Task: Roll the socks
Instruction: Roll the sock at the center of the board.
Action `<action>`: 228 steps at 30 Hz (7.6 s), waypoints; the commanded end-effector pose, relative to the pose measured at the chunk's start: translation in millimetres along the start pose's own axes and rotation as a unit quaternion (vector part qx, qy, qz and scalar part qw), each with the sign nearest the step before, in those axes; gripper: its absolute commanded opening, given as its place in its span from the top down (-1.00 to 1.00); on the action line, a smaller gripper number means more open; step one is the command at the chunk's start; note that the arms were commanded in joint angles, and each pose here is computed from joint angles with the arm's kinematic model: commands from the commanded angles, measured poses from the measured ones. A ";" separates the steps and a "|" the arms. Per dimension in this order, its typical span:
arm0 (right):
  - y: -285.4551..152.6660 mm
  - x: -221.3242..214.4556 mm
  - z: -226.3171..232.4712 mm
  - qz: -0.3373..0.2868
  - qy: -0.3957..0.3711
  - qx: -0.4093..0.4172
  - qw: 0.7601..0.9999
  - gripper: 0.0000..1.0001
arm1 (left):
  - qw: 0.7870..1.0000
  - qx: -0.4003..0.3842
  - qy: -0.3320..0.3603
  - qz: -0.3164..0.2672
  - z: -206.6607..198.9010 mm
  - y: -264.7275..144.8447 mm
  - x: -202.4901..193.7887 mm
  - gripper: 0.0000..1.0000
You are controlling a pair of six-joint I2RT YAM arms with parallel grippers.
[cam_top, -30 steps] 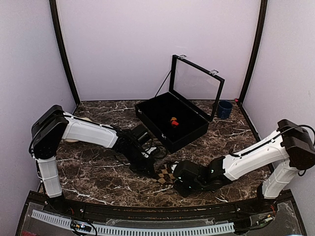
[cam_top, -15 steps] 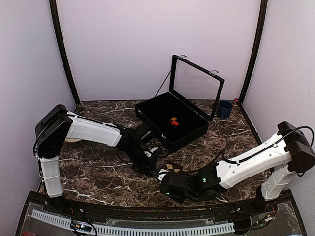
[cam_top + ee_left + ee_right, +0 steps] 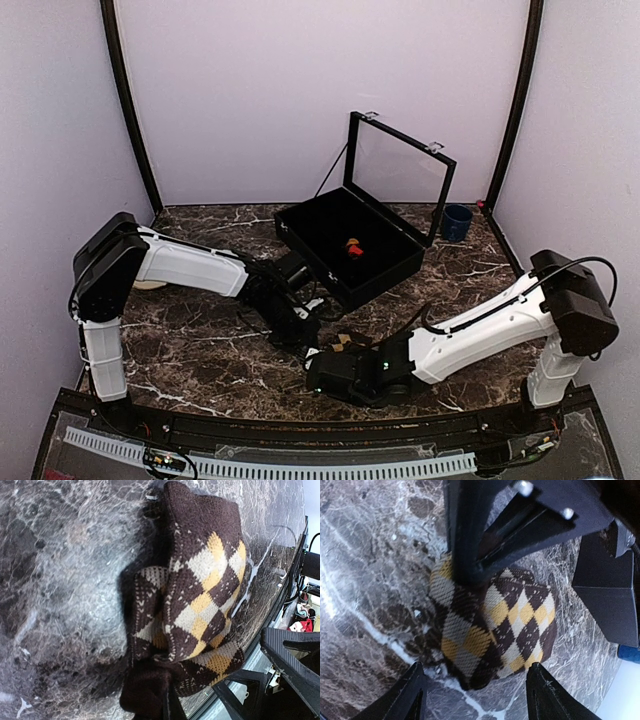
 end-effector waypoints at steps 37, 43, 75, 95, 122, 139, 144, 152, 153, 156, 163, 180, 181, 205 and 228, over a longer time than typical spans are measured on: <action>27.6 -11.8 17.3 0.052 -0.006 0.101 0.993 1.00 | 1.000 -0.005 -0.007 0.015 -2.6 1.6 2.4 1.00; 31.6 -20.4 15.4 0.064 0.027 0.110 0.992 1.00 | 1.000 0.005 -0.025 0.001 1.5 -3.7 5.7 0.51; 26.2 -56.8 0.2 0.056 0.298 0.254 0.918 1.00 | 0.987 0.023 -0.082 -0.136 22.0 -56.0 11.0 0.01; 30.4 -101.1 8.6 0.093 0.459 0.382 0.796 1.00 | 0.986 -0.024 0.072 -0.148 -19.5 -35.6 7.8 -0.05; 29.3 -117.4 15.0 0.157 0.514 0.430 0.726 1.00 | 0.974 0.006 0.205 -0.098 -37.7 -7.7 -6.1 -0.07; 31.2 -126.6 14.1 0.201 0.533 0.420 0.707 1.00 | 0.964 -0.022 0.255 -0.069 -51.8 9.5 -14.2 -0.02; 31.0 -126.9 14.8 0.205 0.533 0.422 0.704 1.00 | 0.963 -0.020 0.260 -0.062 -50.8 16.3 -14.4 0.02; 31.2 -125.5 15.6 0.209 0.528 0.425 0.705 1.00 | 0.962 -0.014 0.267 -0.063 -52.4 21.2 -6.8 0.02; 31.3 -125.2 15.8 0.209 0.527 0.425 0.706 1.00 | 0.961 -0.013 0.267 -0.064 -52.7 21.7 -5.4 0.02; 31.5 -124.8 16.1 0.210 0.525 0.426 0.706 1.00 | 0.961 -0.014 0.268 -0.064 -54.7 24.0 -2.7 0.03; 31.4 -127.0 15.2 0.210 0.527 0.425 0.705 1.00 | 0.963 -0.017 0.266 -0.042 -53.7 36.1 -10.0 0.15; 32.2 -125.8 12.8 0.211 0.524 0.419 0.710 1.00 | 0.968 -0.046 0.246 -0.021 -52.8 54.8 -16.2 1.00; 32.9 -124.4 12.1 0.211 0.523 0.417 0.713 1.00 | 0.969 -0.046 0.243 -0.019 -51.9 55.9 -17.2 1.00; 28.0 -133.7 -21.4 0.225 0.497 0.294 0.785 0.18 | 0.992 0.060 0.107 -0.031 0.4 43.2 -30.0 1.00; 9.8 -144.6 -66.2 0.158 0.495 0.180 0.835 0.22 | 0.994 -0.003 0.087 -0.060 -5.3 26.5 -16.4 1.00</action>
Point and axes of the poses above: each gripper's point midway between its finger pads, its own y axis out along the fingers, its own z axis along the line the jaws close on, x = y × z, the point moved 4 cm from there along -y, back along the fingers, and after that the axes turned 9 degrees about y, right-handed, at the moved point
